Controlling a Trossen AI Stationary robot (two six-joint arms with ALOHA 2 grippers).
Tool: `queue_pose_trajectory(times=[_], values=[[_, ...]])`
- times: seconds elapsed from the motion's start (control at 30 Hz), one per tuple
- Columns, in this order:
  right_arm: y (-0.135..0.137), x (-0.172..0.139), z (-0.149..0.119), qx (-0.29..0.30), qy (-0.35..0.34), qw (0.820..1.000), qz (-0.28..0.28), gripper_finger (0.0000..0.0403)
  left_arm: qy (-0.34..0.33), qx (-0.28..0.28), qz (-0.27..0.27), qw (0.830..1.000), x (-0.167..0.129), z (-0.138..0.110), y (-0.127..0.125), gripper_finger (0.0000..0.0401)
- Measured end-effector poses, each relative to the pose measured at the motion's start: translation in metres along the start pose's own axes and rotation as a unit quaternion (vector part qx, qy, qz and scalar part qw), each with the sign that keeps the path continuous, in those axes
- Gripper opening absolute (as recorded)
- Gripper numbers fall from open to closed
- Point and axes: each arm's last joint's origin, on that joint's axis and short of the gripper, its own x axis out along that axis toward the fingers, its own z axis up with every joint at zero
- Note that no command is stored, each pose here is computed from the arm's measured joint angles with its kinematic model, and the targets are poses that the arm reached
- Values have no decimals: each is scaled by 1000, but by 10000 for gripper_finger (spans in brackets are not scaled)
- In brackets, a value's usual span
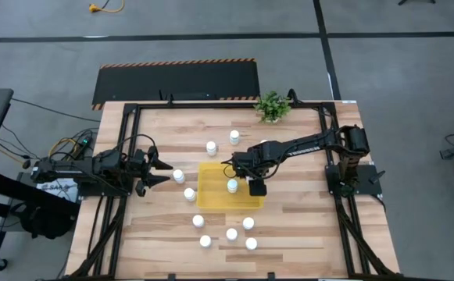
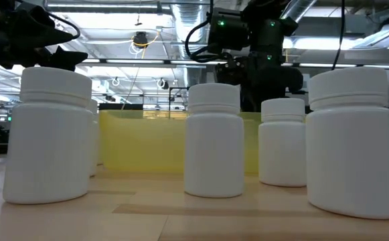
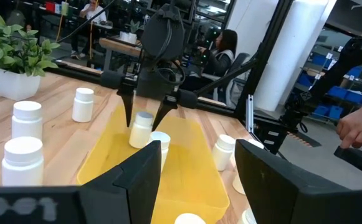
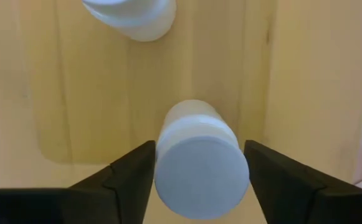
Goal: Pick and place pill bottles into a basket
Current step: Put the white pill bottle into the yellow bin
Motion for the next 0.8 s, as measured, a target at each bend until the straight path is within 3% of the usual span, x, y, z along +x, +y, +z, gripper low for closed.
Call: queue_pose_trajectory(times=[0.8], values=[[1, -12, 8, -20, -7, 1000, 18, 245, 0, 0, 0, 1000, 0, 0, 0, 194]])
